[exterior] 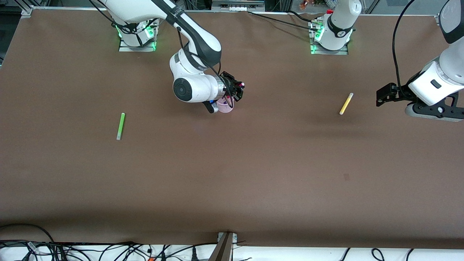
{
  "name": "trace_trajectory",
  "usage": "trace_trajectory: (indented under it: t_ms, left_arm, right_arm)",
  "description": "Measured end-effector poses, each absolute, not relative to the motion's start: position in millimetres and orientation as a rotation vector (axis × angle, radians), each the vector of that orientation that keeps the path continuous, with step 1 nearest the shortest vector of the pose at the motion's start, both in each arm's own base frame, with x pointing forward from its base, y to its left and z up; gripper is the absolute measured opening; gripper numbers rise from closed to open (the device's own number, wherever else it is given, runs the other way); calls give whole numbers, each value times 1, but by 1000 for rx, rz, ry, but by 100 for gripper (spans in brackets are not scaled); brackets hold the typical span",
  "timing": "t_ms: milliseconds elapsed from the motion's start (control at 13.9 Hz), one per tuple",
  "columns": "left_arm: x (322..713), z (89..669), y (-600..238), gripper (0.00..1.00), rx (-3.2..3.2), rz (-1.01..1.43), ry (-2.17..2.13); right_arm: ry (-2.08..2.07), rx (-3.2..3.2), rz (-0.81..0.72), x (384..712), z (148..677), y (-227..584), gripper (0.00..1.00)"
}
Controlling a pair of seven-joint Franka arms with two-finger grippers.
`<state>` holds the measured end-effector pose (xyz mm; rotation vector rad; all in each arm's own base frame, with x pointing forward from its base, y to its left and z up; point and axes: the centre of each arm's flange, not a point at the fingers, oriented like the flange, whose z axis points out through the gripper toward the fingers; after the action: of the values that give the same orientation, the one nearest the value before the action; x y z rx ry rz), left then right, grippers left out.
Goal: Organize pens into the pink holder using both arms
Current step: 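Lower the pink highlighter into the holder and open the right gripper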
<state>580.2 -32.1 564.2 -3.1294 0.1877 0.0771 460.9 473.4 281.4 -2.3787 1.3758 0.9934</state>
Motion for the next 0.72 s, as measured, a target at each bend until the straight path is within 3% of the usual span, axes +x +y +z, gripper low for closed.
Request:
trace_trajectory:
  t_ms: [288,361,721]
  left_arm:
    - [580,564,-33,100,-3129,77,192]
    - [580,564,-33,100,-3129,77,192]
    - [580,564,-33,100,-3129,76,191]
  right_arm:
    - [1373,-2379,989,464,279,470,21]
    - [1366,-2380,985,465,279,469,27]
    - [1351,-2377,959,476,284,461,78]
